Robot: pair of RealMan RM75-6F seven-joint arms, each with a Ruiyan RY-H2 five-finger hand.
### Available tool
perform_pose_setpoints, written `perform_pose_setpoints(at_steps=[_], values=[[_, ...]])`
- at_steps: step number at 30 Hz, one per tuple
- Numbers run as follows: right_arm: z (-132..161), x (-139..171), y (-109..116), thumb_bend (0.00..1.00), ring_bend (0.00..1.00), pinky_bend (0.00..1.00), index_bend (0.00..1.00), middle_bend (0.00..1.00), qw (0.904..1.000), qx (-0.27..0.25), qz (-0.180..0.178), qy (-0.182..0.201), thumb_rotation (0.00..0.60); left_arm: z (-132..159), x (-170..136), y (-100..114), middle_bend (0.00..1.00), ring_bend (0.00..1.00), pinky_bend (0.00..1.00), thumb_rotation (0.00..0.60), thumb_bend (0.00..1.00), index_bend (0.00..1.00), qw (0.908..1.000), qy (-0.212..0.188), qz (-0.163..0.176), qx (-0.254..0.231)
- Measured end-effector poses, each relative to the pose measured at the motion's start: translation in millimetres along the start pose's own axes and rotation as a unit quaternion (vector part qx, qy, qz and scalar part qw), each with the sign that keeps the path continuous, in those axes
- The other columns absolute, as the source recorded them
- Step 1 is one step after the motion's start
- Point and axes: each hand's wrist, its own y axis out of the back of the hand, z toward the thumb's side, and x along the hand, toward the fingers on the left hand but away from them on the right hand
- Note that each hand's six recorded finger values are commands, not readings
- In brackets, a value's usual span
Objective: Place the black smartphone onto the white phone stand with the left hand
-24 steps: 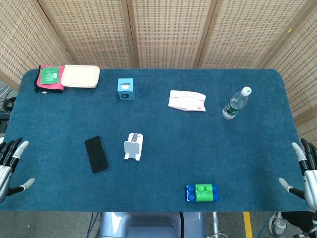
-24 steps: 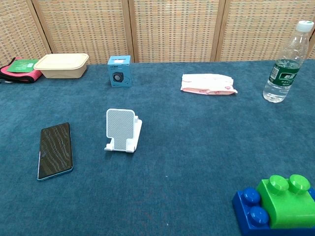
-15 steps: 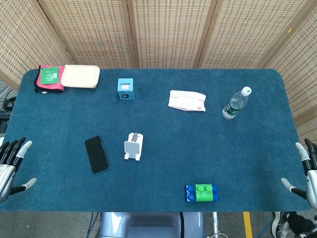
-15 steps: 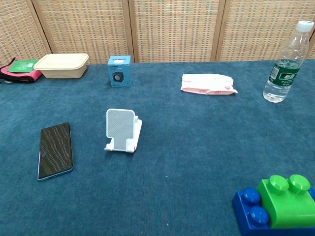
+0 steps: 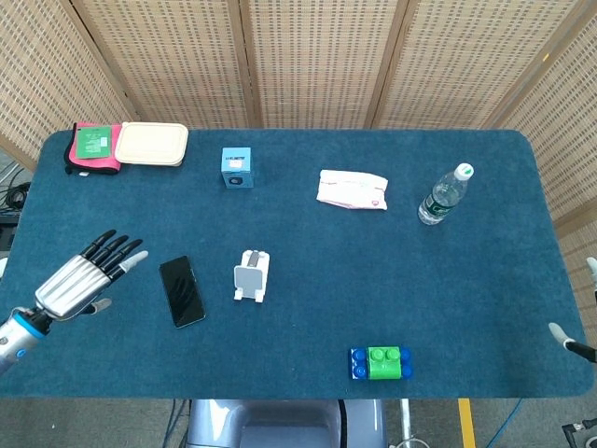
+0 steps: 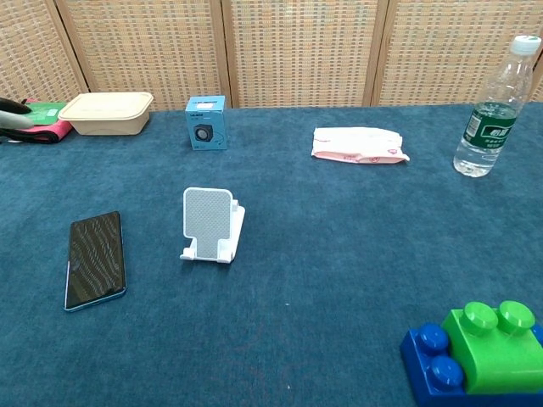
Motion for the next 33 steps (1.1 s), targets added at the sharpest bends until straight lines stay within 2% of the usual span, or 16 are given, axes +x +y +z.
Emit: perform_pose_setpoints(at_steps=[6, 10, 13, 22, 33], values=[[-8.5, -7.0, -6.5, 0.0, 0.0, 0.0, 0.0, 0.0, 0.9997, 0.008, 0.006, -0.021, 0.6, -3.4, 45.0, -16.5, 0.0, 0.0, 0.08, 0.6, 0.0, 0.0, 0.9929, -0.102, -0.029, 0.053], [-13.2, -10.0, -9.2, 0.0, 0.0, 0.0, 0.0, 0.0, 0.9994, 0.012, 0.008, -0.031, 0.6, 2.6, 63.5, -26.2, 0.0, 0.02, 0.1, 0.6, 0.0, 0.0, 0.9847, -0.152, -0.048, 0.07], [-16.9, -12.8, -10.7, 0.0, 0.0, 0.0, 0.0, 0.0, 0.9991, 0.014, 0.009, -0.039, 0.6, 9.1, 74.8, -33.5, 0.0, 0.03, 0.1, 0.6, 0.0, 0.0, 0.9806, -0.176, -0.059, 0.063], [-23.4, -18.8, -15.1, 0.0, 0.0, 0.0, 0.0, 0.0, 0.9984, 0.015, 0.014, -0.052, 0.6, 30.4, 98.1, -61.4, 0.0, 0.04, 0.12, 0.6, 0.01, 0.0, 0.9727, -0.207, -0.097, 0.039], [-28.1, -20.7, -16.1, 0.0, 0.0, 0.0, 0.0, 0.0, 0.9979, 0.014, 0.017, -0.061, 0.6, 31.4, 110.3, -72.2, 0.0, 0.06, 0.12, 0.6, 0.06, 0.0, 0.9725, -0.197, -0.118, 0.041]])
